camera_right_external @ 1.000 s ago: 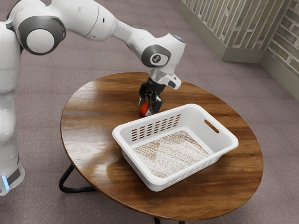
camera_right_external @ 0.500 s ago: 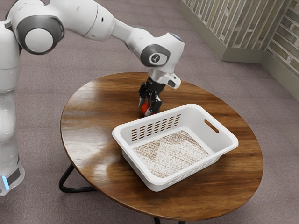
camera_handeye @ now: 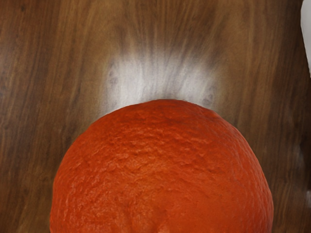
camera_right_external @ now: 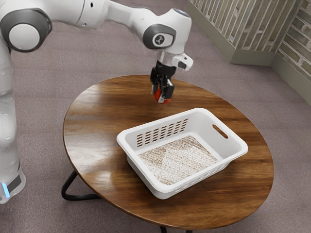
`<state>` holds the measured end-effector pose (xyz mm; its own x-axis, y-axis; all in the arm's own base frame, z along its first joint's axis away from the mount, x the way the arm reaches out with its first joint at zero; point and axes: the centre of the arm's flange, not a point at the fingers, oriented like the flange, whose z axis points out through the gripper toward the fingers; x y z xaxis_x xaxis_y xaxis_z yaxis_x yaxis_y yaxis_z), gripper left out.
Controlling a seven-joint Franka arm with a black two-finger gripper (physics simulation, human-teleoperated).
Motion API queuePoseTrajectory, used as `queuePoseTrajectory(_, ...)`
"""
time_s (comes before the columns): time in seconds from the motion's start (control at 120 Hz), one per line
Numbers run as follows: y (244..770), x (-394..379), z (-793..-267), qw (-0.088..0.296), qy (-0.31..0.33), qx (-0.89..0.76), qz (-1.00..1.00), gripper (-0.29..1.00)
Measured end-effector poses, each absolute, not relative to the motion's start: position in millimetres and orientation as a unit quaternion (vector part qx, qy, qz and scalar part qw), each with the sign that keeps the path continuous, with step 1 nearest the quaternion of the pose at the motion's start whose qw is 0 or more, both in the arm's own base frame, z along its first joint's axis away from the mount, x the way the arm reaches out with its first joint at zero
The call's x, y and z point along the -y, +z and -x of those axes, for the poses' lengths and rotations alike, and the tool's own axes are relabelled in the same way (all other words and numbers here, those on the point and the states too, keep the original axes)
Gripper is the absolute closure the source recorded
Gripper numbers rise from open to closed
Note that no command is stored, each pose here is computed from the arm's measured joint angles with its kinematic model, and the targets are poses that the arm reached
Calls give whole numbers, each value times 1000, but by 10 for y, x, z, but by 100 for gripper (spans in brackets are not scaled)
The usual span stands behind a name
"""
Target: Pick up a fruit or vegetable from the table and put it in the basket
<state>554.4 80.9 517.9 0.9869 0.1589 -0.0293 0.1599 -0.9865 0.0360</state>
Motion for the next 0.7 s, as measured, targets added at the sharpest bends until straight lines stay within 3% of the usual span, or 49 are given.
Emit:
queuePoseTrajectory(0.267,5409,-551,-5513,15,6,-60,-998,33)
queuePoseTrajectory(0.583,5441,1395,-5368,17,7,112,-994,33)
queuePoseTrajectory(0.7,5425,1595,-5312,26,3,129,-991,15)
